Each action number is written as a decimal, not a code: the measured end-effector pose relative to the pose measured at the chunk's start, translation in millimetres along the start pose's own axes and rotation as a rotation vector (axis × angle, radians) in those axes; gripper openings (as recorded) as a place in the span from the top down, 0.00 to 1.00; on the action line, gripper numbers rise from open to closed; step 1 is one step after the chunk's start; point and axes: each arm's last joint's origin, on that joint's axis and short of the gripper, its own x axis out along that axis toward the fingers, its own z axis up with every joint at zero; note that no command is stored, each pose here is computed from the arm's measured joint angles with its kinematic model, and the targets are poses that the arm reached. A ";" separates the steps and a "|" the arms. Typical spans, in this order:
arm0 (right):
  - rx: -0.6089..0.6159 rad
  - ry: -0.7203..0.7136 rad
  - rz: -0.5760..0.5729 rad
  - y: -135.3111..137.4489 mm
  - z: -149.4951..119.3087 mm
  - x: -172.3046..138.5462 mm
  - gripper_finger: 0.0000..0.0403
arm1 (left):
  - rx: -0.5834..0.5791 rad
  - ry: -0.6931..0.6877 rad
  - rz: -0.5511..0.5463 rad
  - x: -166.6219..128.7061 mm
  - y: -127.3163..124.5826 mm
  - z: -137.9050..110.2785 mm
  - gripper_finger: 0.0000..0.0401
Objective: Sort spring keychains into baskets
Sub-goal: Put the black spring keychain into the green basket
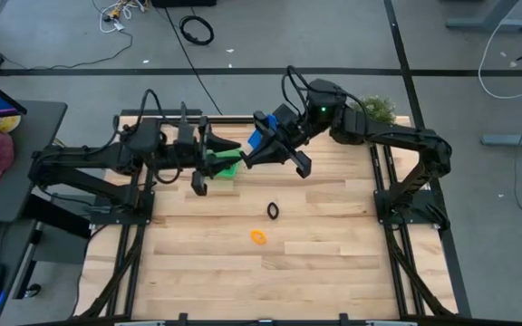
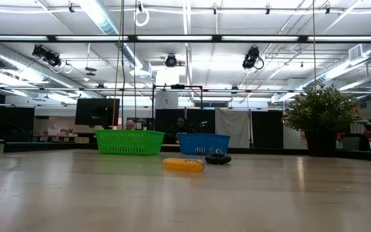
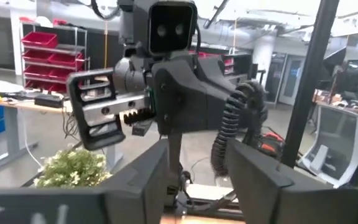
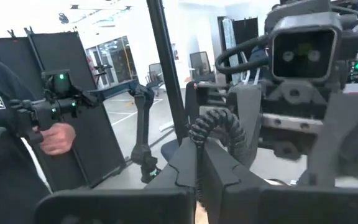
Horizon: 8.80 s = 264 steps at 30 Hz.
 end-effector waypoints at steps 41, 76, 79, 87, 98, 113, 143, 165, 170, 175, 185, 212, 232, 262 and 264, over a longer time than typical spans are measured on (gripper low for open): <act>0.027 0.009 -0.010 -0.6 -1.2 -0.3 0.88 | 0.001 -0.051 -0.087 8.6 -3.2 -0.5 0.92; 0.088 0.248 -0.321 44.9 13.9 -96.6 0.64 | -0.081 0.123 0.264 -97.4 -5.8 23.7 0.96; 0.087 0.249 -0.331 42.9 13.2 -95.6 0.64 | -0.056 0.091 0.458 -96.6 -3.3 23.1 0.96; 0.058 0.238 -0.477 39.1 14.8 -97.2 0.64 | 0.029 -0.024 1.053 -68.8 3.1 13.4 0.96; 0.055 0.237 -0.496 38.5 14.9 -97.4 0.64 | -0.026 -0.108 1.218 -35.8 29.0 0.3 0.96; 0.091 0.229 -0.500 38.5 14.8 -97.3 0.64 | -0.161 0.017 1.235 -45.8 101.3 26.4 0.97; 0.106 0.226 -0.500 38.7 14.6 -96.8 0.64 | -0.583 1.138 1.137 11.8 187.2 -110.9 0.97; 0.103 0.227 -0.500 38.7 14.6 -96.7 0.64 | -0.736 1.146 1.142 -10.1 182.8 -207.2 0.96; 0.105 0.227 -0.500 38.7 14.6 -96.7 0.64 | -0.740 1.159 1.147 -14.8 182.8 -213.4 0.96; 0.107 0.226 -0.500 38.7 14.5 -96.7 0.64 | -0.737 1.142 1.138 -13.3 183.4 -213.6 0.96; 0.110 0.225 -0.501 38.7 14.5 -96.7 0.64 | -0.712 1.127 1.140 -12.2 184.6 -213.2 0.96; 0.119 0.240 -0.502 31.7 10.4 -92.6 0.64 | -0.713 1.188 1.130 -13.4 198.1 -229.6 0.96; 0.118 0.241 -0.502 31.7 10.4 -92.6 0.64 | -0.702 1.204 1.107 -13.5 197.6 -229.5 0.66; 0.130 0.255 -0.503 32.0 8.8 -93.2 0.64 | -0.271 0.505 0.763 -23.6 85.3 -13.2 0.70; 0.127 0.255 -0.503 32.0 8.8 -93.2 0.64 | -0.225 0.439 0.681 -28.9 72.6 0.1 0.70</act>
